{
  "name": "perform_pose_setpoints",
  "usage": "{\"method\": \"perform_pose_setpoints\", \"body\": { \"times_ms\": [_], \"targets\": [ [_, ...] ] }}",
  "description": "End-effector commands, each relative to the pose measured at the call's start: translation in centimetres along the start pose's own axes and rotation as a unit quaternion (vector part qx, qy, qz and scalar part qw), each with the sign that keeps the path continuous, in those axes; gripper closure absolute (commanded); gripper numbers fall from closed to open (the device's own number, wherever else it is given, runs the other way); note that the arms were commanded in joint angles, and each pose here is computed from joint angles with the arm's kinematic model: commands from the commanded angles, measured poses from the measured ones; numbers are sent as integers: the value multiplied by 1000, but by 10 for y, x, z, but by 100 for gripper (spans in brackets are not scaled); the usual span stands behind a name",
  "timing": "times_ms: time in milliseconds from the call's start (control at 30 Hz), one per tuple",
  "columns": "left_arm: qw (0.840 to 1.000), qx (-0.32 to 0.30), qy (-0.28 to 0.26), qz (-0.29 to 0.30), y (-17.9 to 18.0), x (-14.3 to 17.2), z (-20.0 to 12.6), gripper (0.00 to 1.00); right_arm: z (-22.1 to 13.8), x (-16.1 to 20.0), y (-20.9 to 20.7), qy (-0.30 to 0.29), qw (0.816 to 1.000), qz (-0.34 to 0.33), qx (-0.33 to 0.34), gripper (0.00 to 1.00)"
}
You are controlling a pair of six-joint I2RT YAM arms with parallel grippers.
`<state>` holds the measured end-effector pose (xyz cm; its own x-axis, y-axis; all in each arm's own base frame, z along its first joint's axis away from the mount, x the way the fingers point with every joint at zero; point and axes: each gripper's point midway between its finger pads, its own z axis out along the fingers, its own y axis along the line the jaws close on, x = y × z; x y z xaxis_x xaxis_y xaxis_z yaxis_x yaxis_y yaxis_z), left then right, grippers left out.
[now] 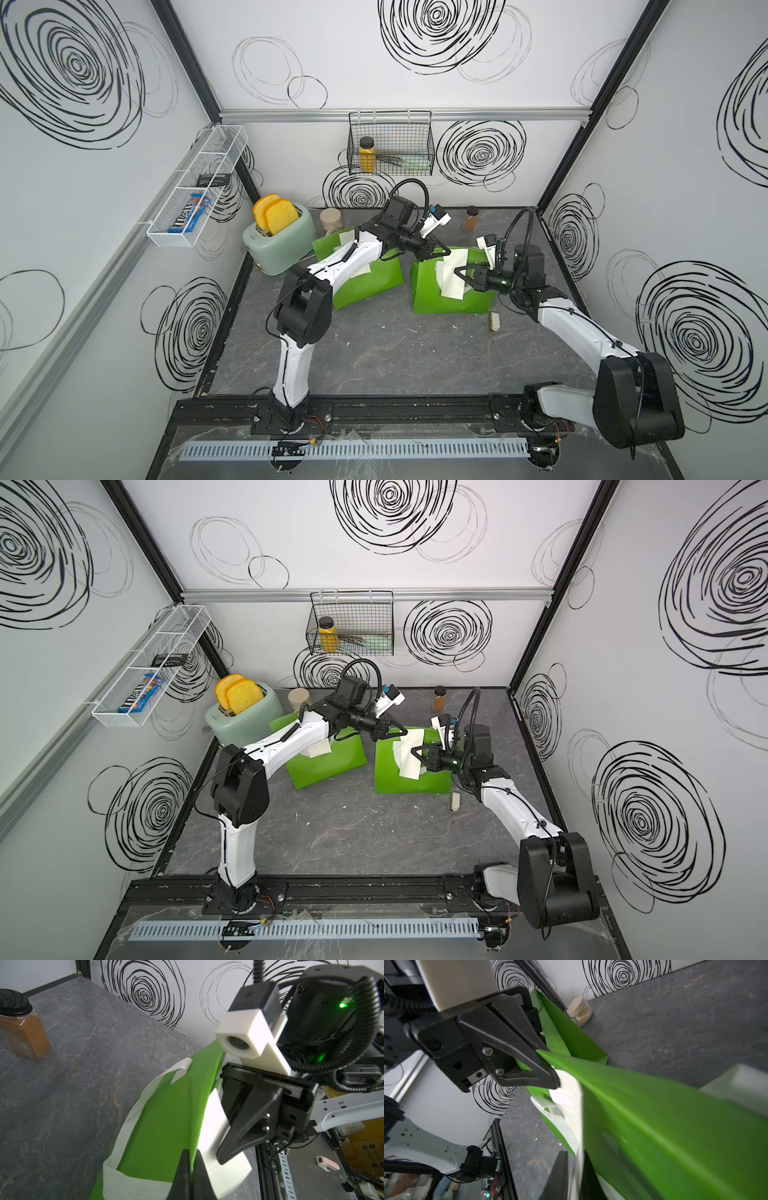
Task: Staple the receipts to the bags
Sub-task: Hold the receipt from the takeout bag.
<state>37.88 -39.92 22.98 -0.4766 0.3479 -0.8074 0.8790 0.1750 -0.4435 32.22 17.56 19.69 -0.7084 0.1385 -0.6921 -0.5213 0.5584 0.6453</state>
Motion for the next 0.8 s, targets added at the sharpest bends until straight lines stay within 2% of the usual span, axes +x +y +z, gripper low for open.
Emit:
{"method": "perform_pose_setpoints", "body": {
  "times_ms": [0, 67, 133, 233, 300, 433, 633, 767],
  "targets": [
    [999, 4, -13, 32, -18, -16, -9, 100, -7, -11, 3, -15, 1000, -14, 18, 59],
    [999, 1, -17, 36, -19, -18, -11, 100, -14, -12, -3, -23, 998, -7, 54, 52],
    [999, -4, -22, 42, -21, -21, -15, 100, -30, -16, -16, -47, 991, 4, 124, 46],
    [998, -17, -29, 50, -23, -24, -21, 100, -64, -16, -42, -91, 965, 34, 243, 44],
    [998, -22, -34, 52, -24, -26, -28, 100, -85, -5, -56, -100, 945, 57, 305, 43],
    [997, -40, -35, 58, -22, -26, -38, 100, -110, 33, -80, -56, 910, 116, 394, 46],
    [996, -46, -28, 64, -27, -17, -42, 100, -110, 86, -97, 50, 883, 182, 429, 51],
    [996, -50, -32, 69, -31, -11, -46, 100, -112, 110, -108, 135, 850, 222, 458, 52]
  ]
}}
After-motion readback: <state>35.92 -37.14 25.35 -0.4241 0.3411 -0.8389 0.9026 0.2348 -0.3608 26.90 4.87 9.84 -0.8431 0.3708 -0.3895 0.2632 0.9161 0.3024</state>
